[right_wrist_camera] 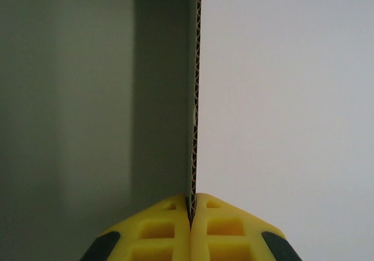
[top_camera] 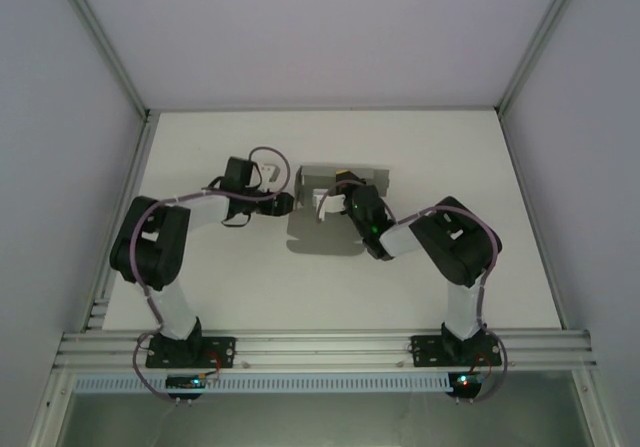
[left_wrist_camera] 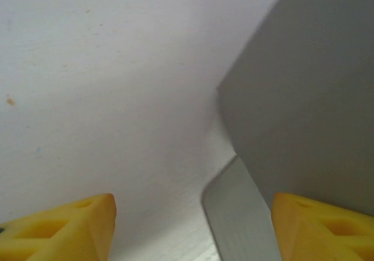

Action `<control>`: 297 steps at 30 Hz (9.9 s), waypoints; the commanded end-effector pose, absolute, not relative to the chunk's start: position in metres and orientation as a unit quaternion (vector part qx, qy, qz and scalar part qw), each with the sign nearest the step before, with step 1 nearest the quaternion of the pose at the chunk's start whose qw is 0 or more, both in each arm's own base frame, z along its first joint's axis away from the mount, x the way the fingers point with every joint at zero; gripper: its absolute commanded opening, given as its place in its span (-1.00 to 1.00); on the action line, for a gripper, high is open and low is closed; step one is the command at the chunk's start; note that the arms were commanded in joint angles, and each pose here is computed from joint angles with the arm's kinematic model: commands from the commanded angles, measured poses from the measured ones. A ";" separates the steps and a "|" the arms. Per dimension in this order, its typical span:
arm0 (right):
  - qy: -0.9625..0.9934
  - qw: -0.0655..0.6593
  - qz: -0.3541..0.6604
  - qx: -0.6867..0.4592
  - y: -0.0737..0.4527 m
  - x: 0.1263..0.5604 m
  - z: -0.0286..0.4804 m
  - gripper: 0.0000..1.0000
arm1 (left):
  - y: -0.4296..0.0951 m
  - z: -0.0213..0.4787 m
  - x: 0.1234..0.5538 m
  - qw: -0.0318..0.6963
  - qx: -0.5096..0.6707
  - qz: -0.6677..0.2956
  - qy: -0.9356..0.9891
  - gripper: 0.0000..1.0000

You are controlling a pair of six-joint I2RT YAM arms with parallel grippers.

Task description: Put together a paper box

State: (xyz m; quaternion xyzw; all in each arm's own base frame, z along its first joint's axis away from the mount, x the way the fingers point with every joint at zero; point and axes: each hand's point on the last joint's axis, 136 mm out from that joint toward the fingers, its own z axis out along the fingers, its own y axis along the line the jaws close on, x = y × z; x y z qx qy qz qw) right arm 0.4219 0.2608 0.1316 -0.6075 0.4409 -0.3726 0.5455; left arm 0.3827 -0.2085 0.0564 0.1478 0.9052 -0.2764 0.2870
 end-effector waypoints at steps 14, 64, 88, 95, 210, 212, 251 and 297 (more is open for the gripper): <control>0.427 0.533 -0.397 -0.613 0.267 0.399 0.124 -1.00 | -0.259 0.088 0.387 0.406 0.262 -0.322 0.814 0.37; 0.568 0.368 -0.205 -0.707 0.267 0.355 0.033 -1.00 | -0.312 0.100 0.461 0.500 0.142 -0.233 0.822 -0.53; 0.603 0.343 -0.179 -0.698 0.256 0.357 0.024 -1.00 | -0.312 0.097 0.469 0.460 0.153 -0.256 0.836 -0.66; 0.633 0.355 -0.167 -0.667 0.254 0.365 0.035 -0.89 | -0.301 0.087 0.477 0.459 0.141 -0.220 0.849 -1.00; 0.809 0.564 0.077 -0.150 0.248 0.464 0.208 0.96 | -0.257 0.139 0.431 0.426 0.052 -0.193 0.883 -1.00; 0.807 0.571 0.068 -0.134 0.241 0.464 0.210 0.97 | -0.255 0.141 0.431 0.427 0.045 -0.187 0.884 -1.00; 0.856 0.468 0.102 -0.196 0.199 0.419 0.168 0.97 | -0.256 0.153 0.432 0.401 0.096 -0.225 0.883 -1.00; 0.844 0.395 0.277 -0.235 0.191 0.374 0.208 0.19 | -0.259 0.145 0.424 0.374 0.108 -0.238 0.890 -1.00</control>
